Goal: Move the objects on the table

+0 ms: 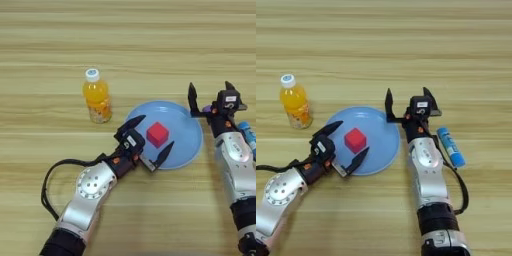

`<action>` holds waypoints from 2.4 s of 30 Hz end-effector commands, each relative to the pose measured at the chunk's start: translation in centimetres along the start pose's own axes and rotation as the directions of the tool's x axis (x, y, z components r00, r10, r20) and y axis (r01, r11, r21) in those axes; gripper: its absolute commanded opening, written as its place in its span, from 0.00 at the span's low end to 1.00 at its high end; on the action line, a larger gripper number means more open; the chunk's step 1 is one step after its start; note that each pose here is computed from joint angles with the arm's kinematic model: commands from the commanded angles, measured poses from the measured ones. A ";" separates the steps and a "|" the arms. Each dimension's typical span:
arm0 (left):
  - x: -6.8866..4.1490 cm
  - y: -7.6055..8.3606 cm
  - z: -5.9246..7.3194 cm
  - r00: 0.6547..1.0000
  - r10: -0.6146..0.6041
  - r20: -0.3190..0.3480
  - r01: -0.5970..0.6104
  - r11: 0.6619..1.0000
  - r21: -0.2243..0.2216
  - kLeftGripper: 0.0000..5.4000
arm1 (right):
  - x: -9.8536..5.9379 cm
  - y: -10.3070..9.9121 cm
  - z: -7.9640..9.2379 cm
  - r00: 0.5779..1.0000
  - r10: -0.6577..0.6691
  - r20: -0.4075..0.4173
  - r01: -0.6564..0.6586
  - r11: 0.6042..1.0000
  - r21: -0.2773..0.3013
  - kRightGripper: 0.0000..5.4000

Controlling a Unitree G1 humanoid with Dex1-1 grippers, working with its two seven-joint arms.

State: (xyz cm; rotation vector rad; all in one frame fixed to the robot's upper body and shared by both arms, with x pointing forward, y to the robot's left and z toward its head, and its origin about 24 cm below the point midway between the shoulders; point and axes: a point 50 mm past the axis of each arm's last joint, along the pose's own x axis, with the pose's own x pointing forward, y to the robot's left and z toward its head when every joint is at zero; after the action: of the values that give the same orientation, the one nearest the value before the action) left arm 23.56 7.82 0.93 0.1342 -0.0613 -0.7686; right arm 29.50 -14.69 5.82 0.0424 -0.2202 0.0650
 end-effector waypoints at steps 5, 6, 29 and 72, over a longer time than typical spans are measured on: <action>1.0 0.4 -0.1 0.999 -0.031 -0.015 0.031 0.998 0.051 1.00 | 0.1 0.4 0.2 1.000 0.002 0.007 -0.002 1.000 0.009 1.00; 1.1 0.4 0.0 0.999 -0.040 -0.014 0.041 0.998 0.057 1.00 | 0.1 0.5 0.3 1.000 0.004 0.007 -0.004 1.000 0.010 1.00; 2.2 1.5 2.6 0.986 -0.141 -0.090 0.141 0.990 -0.006 1.00 | 0.0 0.9 0.2 1.000 0.005 -0.001 -0.005 1.000 0.022 1.00; 3.8 1.0 1.6 0.962 -0.190 -0.196 0.197 0.980 0.017 1.00 | 0.0 1.6 0.4 1.000 0.002 0.000 -0.002 1.000 0.025 1.00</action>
State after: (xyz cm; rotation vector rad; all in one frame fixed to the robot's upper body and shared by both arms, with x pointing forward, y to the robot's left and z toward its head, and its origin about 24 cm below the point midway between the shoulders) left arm 26.66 5.78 2.67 0.2349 0.1269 -0.9471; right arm 29.32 -13.18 6.19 0.0637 -0.2265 0.0758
